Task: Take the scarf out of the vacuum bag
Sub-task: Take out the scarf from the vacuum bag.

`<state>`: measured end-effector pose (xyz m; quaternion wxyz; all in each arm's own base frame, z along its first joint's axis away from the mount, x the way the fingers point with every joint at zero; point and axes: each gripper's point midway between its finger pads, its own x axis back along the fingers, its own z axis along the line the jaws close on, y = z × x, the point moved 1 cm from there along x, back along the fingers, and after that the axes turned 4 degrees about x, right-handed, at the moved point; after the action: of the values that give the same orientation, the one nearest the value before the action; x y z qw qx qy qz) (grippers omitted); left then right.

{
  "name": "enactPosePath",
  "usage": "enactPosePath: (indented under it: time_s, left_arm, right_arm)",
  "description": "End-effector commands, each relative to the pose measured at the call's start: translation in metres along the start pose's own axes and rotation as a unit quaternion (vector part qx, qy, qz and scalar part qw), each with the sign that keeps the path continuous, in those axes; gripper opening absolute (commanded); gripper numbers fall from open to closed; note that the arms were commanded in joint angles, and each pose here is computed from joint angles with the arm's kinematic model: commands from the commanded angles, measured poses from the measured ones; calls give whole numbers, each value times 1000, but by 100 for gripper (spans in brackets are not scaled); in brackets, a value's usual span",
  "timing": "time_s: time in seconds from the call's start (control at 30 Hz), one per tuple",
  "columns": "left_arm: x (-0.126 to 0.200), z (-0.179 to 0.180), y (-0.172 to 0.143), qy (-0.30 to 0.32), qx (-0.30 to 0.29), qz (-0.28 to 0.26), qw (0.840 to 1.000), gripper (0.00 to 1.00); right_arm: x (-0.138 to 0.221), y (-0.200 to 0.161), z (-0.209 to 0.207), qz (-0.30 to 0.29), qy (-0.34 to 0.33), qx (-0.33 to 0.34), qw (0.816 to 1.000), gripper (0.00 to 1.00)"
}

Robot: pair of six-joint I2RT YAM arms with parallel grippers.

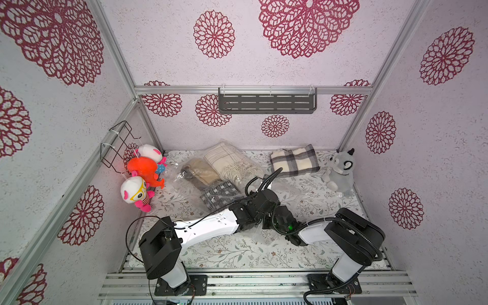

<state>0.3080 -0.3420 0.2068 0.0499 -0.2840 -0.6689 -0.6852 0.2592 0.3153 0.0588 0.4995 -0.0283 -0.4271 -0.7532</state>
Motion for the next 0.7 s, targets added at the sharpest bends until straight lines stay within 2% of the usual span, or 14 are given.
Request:
enactPosePath:
  time_s: [0.0,0.13,0.2,0.27,0.33,0.53,0.63,0.67]
  left_arm:
    - [2,-7,6,-18,17,-14,1000,0]
    - [0,-10,4,-23,21,-13,999,0]
    - [0,-8,3,-21,21,-12,999,0]
    - [1,-5,1,-16,22,-11,1000,0]
    - [2,-2,-1,-13,22,-10,1000,0]
    - [4,6,-7,-1,22,-8,1000,0]
    - [2,9,-13,6,18,-1,1000,0]
    - [2,10,-15,11,16,1,1000,0]
  right_arm:
    - [-6,11,26,-16,49,2,999,90]
    - [-14,8,29,-19,58,4,998,89]
    - [-21,6,34,-13,72,6,997,82]
    - [-25,4,39,-5,76,19,997,66]
    - [-26,4,38,-6,62,29,998,57]
    - [-19,4,36,-11,61,35,997,40]
    - [-14,1,28,-1,52,38,998,27]
    - [-11,1,25,1,52,36,998,26]
